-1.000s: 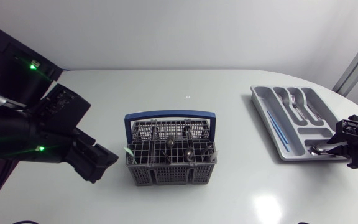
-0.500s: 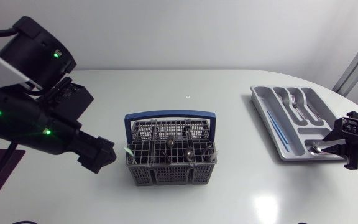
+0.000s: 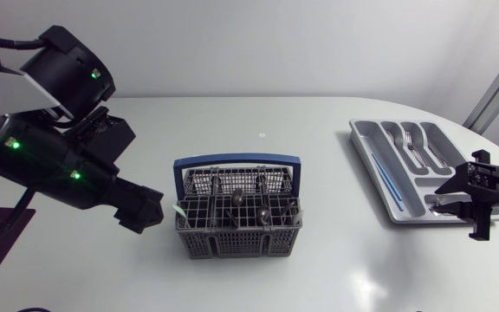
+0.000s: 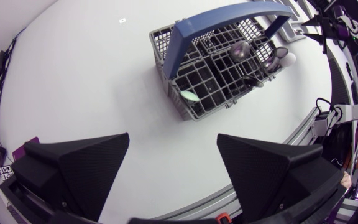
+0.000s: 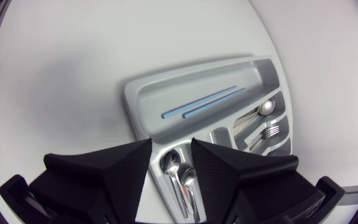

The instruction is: Unload the cutlery basket into the drawer organizer.

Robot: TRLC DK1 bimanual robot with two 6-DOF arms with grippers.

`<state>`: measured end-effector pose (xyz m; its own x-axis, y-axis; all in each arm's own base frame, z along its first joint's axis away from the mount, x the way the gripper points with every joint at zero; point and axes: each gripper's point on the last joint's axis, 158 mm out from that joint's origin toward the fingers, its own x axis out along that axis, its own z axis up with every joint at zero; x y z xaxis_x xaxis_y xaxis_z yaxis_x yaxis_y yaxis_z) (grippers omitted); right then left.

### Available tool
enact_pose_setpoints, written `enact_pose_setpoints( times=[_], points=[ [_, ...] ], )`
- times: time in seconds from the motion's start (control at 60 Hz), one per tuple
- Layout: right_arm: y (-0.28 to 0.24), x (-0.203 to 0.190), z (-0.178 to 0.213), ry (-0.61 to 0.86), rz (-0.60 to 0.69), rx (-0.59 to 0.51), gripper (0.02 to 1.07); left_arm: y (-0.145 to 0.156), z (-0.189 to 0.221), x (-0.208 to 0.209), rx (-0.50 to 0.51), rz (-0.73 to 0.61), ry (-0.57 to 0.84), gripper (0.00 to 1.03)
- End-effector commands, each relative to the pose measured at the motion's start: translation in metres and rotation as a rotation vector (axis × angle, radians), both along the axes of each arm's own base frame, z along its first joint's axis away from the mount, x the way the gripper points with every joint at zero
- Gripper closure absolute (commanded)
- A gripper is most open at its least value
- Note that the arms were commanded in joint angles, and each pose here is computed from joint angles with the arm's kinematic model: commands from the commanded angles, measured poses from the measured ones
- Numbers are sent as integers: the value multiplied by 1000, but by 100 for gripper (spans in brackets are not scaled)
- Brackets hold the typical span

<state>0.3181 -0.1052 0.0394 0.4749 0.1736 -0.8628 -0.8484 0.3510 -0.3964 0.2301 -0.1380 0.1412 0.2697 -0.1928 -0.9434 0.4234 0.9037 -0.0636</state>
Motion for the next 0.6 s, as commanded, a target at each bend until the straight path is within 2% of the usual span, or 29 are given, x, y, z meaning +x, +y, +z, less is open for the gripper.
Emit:
enact_pose_setpoints(
  times=[0.0,0.2,0.583],
  points=[
    [16,-10,0,6,8,19,57,-3,-4,1,-9,34,19,4],
    [42,-20,16,-8,34,35,54,-6,-7,0,-59,196,54,4],
    [96,-39,48,-16,59,89,54,-28,39,0,-195,276,-13,4]
  ],
)
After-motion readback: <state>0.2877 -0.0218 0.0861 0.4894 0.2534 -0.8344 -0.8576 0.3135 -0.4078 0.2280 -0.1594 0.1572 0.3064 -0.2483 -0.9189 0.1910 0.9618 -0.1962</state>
